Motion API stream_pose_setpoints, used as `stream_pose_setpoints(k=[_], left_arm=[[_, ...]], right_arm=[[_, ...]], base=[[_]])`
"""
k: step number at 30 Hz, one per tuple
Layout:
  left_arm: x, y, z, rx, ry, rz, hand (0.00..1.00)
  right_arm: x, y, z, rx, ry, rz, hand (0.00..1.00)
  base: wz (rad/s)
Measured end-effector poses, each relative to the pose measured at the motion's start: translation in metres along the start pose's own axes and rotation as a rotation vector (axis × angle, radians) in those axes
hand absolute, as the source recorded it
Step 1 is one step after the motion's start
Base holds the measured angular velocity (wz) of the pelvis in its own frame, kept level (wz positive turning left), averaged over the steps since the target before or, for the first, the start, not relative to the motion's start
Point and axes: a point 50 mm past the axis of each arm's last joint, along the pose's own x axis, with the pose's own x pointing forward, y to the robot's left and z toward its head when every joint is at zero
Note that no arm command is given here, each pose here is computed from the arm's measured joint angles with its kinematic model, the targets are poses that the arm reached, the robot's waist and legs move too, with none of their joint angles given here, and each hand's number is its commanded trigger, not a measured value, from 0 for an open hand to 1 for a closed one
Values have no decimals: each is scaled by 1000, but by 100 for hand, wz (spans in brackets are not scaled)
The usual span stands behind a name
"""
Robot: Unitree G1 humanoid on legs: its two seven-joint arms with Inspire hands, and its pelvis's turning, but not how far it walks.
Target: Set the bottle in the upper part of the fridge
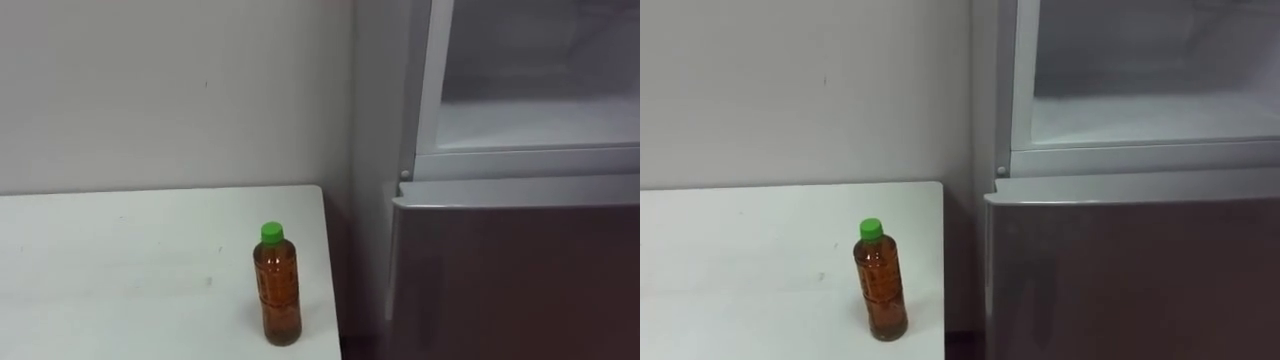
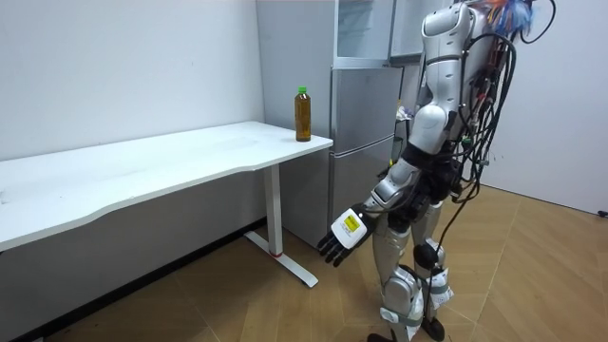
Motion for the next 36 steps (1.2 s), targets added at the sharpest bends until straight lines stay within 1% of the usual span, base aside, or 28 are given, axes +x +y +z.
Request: stream_pose_setpoints(k=[5,9,11,17,21,25,28,31,36], left_arm=[[2,0,5,13,-19,-15,0],[3,0,11,18,-41,-19,0],[4,1,15,27,-58,-18,0],[5,1,18,28,-67,-18,0],[4,1,16,31,-60,-6,0],[4,5,12,53,-49,1,0],[4,10,7,67,-21,10,0],[4,14,3,104,0,17,0],[3,16,0,161,9,15,0]], right_arm=[[-2,28,41,-60,-193,131,0],[-3,43,53,-85,-247,214,0],[-5,52,68,-101,-310,257,0],[-16,68,101,-121,-455,328,0],[-18,75,113,-136,-503,364,0],[-25,86,127,-153,-567,414,0],[-24,94,140,-172,-605,445,0],[-24,98,149,-176,-634,458,0],[-29,102,158,-147,-678,481,0]], base=[[2],[1],[10],[0],[0],[0],[0],[0],[0]])
